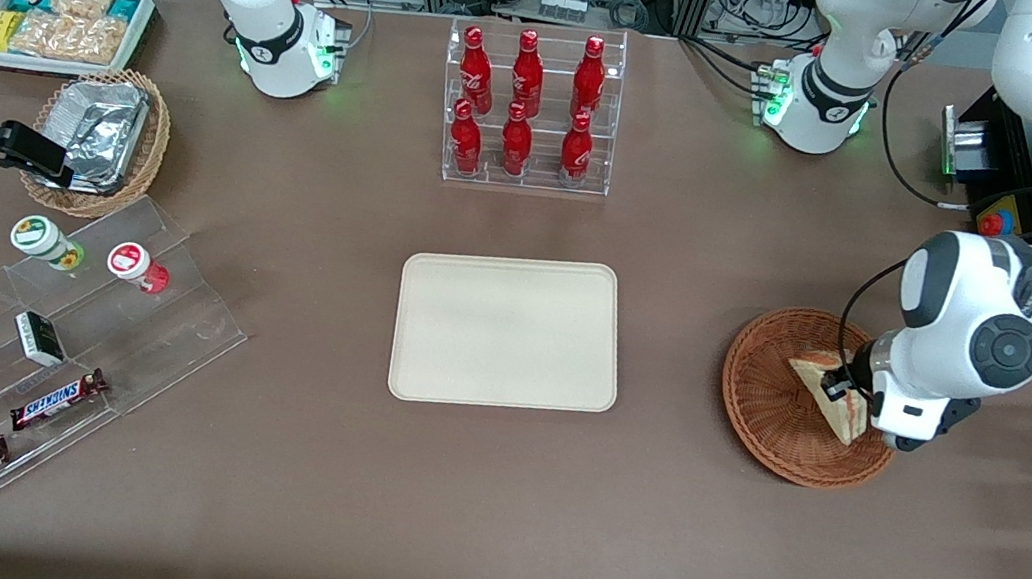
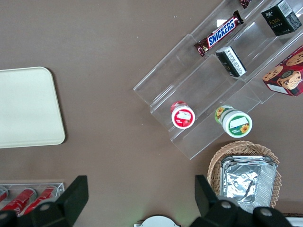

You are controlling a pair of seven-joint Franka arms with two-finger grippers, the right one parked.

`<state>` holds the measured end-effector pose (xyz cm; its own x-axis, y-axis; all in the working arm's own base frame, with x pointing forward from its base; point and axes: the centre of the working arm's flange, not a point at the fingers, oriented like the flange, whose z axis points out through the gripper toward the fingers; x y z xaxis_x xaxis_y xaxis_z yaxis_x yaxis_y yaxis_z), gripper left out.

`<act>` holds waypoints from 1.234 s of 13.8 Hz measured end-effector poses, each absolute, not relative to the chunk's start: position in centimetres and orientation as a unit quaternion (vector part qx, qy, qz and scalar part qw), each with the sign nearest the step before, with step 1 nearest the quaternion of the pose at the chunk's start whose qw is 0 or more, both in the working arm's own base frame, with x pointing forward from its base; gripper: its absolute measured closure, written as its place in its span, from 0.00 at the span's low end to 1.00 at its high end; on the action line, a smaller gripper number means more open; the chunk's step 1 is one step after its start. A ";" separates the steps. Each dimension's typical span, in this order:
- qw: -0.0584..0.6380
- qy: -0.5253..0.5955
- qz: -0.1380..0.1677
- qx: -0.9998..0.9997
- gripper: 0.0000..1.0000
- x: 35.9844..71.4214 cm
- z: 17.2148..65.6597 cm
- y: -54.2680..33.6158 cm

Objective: Place sandwich from basket to tray
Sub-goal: 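Lower the left gripper around the sandwich and close on it, then lift the sandwich and carry it over the white tray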

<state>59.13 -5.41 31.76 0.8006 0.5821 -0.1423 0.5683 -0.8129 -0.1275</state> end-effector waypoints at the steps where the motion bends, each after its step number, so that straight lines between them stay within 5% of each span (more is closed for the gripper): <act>1: 0.038 -0.290 0.089 -0.952 0.82 59.4 33.0 -6.9; 12: 0.017 -0.060 0.083 -0.995 0.85 53.9 32.8 -35.8; 17: 0.008 -0.062 0.089 -0.994 0.85 52.2 29.1 -45.6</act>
